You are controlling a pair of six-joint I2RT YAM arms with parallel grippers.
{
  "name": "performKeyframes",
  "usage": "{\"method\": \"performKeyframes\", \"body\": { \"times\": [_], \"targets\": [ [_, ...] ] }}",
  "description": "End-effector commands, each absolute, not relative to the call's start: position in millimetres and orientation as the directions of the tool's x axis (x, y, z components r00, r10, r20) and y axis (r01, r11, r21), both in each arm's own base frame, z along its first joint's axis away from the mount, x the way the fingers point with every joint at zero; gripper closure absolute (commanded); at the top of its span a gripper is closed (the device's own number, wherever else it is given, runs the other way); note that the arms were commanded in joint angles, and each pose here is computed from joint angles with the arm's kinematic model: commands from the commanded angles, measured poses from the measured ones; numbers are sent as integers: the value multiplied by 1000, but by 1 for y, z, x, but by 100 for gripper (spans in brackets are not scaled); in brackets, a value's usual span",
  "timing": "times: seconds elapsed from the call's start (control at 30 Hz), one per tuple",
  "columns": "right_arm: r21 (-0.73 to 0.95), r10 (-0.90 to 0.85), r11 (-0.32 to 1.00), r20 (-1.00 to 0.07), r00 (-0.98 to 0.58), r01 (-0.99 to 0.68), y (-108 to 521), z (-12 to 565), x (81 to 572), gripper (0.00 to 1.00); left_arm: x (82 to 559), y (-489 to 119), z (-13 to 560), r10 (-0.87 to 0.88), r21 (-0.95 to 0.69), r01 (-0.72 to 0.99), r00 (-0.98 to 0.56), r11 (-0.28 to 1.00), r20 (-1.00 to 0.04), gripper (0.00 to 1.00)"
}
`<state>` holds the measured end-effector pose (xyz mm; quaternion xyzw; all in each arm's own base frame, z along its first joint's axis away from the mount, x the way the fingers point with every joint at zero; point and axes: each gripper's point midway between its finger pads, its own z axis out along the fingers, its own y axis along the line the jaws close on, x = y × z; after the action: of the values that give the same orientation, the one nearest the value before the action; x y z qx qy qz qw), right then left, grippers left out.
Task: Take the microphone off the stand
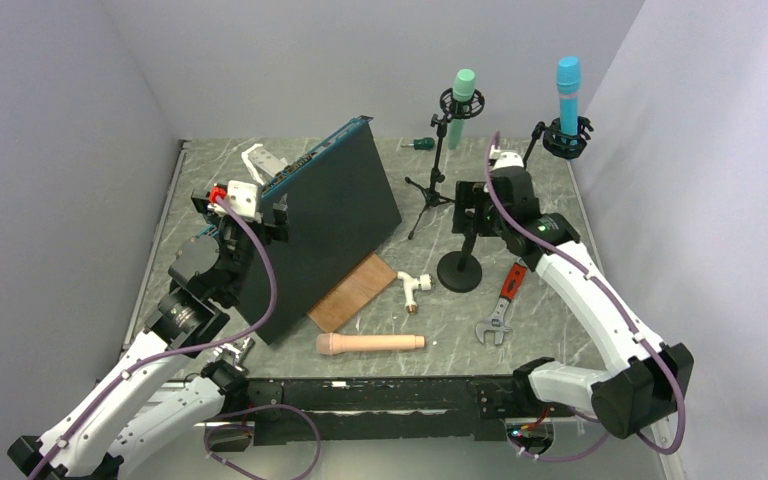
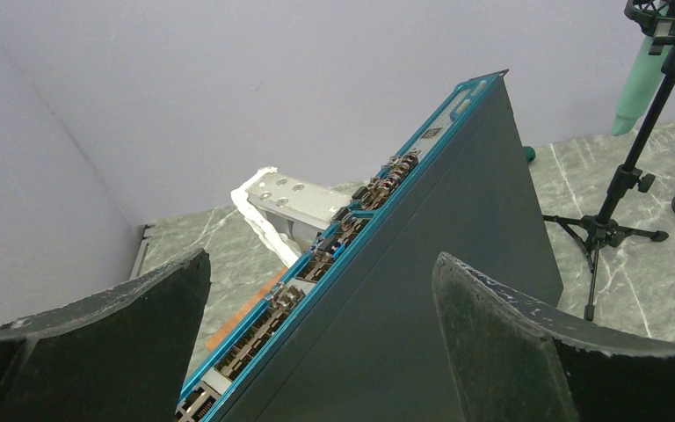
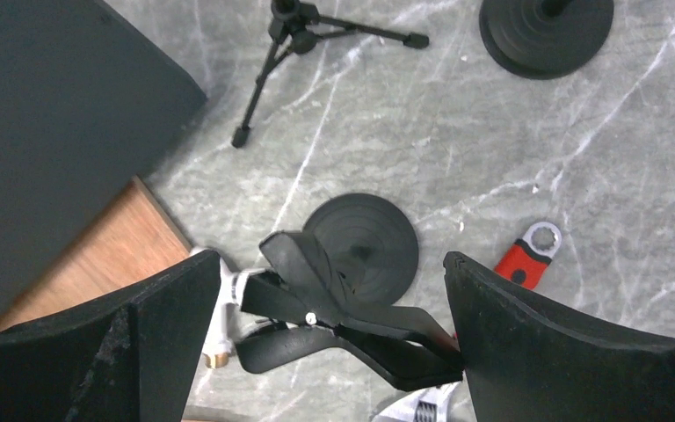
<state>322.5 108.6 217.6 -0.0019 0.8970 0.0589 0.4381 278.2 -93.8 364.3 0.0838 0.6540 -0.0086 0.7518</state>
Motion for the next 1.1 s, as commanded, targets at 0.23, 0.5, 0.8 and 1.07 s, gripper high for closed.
{"method": "performKeyframes", "body": {
  "times": [0.23, 0.5, 0.8, 1.07],
  "targets": [
    [-117, -16, 986, -775, -632, 118, 89, 220, 316, 0, 272, -91, 389, 46, 72, 127, 197, 989, -979, 1],
    [-123, -2, 978, -810, -587, 167, 79, 229, 317, 12, 271, -91, 391, 43, 70, 129, 203, 989, -978, 1],
    [-144, -3, 970, -814, -581, 196, 65, 230, 317, 39, 270, -91, 391, 38, 66, 133, 205, 989, -978, 1],
    [-148, 47, 935, -848, -527, 322, 24, 237, 314, 40, 268, -91, 392, 29, 60, 140, 208, 988, -978, 1]
  ]
}}
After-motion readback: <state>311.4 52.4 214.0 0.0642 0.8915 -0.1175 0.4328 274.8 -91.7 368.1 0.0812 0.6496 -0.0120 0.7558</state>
